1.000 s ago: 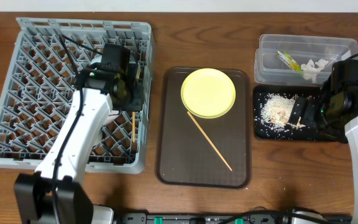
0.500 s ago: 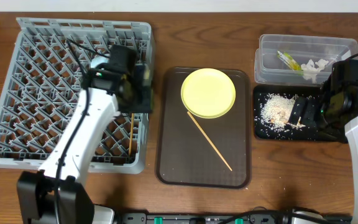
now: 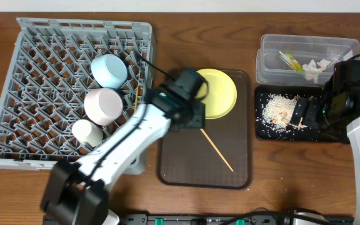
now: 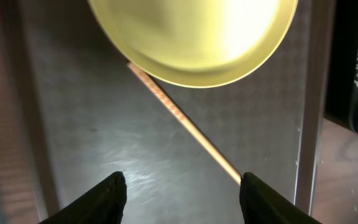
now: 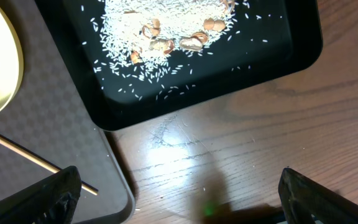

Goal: Sort waste into correct bins and load items into the dishwasher
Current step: 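Reach the left gripper back and grasp the second chopstick, then carry the second chopstick into the dish rack and release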

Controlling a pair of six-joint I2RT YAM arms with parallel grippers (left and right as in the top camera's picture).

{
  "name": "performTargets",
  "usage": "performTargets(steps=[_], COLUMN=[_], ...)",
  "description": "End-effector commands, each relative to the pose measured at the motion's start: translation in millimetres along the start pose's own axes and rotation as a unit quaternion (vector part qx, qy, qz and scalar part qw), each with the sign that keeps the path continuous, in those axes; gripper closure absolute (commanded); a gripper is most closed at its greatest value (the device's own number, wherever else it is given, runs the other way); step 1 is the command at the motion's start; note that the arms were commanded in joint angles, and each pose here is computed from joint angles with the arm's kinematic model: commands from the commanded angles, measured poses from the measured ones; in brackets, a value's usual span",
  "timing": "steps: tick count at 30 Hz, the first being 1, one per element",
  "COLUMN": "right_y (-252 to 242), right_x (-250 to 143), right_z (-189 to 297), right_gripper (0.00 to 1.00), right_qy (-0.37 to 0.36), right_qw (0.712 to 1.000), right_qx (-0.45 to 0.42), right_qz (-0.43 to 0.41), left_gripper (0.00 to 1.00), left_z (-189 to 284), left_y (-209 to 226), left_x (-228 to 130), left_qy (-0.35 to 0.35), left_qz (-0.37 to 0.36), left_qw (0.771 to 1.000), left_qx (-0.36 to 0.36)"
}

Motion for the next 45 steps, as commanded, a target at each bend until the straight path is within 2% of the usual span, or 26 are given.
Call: performTargets(steps=[1,9,15,19,23,30,38,42,45], right_y=[-2.7,-2.7,-2.7,-2.7,-2.7,-2.7,-2.8,-2.8,-2.7], right_x=[1.9,2.0,1.9,2.0,2.0,1.8,1.8,1.7,1.8], right_z=[6.1,6.1,6.1,6.1,6.1,6.1,6.1,6.1,6.1], right_gripper=[0.01,0.01,0.01,0.01,0.01,0.01,0.01,0.01,0.01], right_qy=[-0.010,-0.011,-0.010,-0.011,-0.011,-0.010,-0.010,-0.010,-0.010], right_qw=[1.000,1.000,1.000,1.000,1.000,1.000,1.000,1.000,1.000], right_qx=[-0.002,-0.002,-0.002,-0.003,-0.003,-0.002,-0.003,-0.003,-0.002], right_qz=[-0.001,-0.001,-0.001,-0.001,-0.001,0.000,0.000,0.000,0.000], left_gripper=[0.40,0.37,0.38,0.48,0.71,0.92,0.92,0.92,0.92], left_z=[-36.3,-92.6,-111.3,-111.2,-110.1,-109.0,-88.0,-55.7,-20.9], left_y=[-5.5,-13.0,-3.4,2.0,4.4,7.7,16.8,20.4,25.0], left_x=[-17.1,-44.5,-53.1,-57.6,-59.5,-59.2,-37.0,-12.6,6.6], left_qy=[0.014,0.059,0.083,0.095,0.101,0.104,0.085,0.051,0.022], left_qz=[0.056,0.051,0.050,0.051,0.052,0.056,0.072,0.050,0.005], left_qw=[0.997,0.993,0.988,0.985,0.983,0.982,0.985,0.993,0.997], left_qx=[0.049,0.090,0.121,0.137,0.144,0.150,0.133,0.097,0.072])
Point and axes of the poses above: each gripper's point midway between its finger pads, its own z axis back along the fingers, its own y axis along the line the jaws close on, x = y × z, the point moved 7 cm from there along z, back along the fingers, and after that the axes turned 9 degrees about z, right-handed, at the moved point
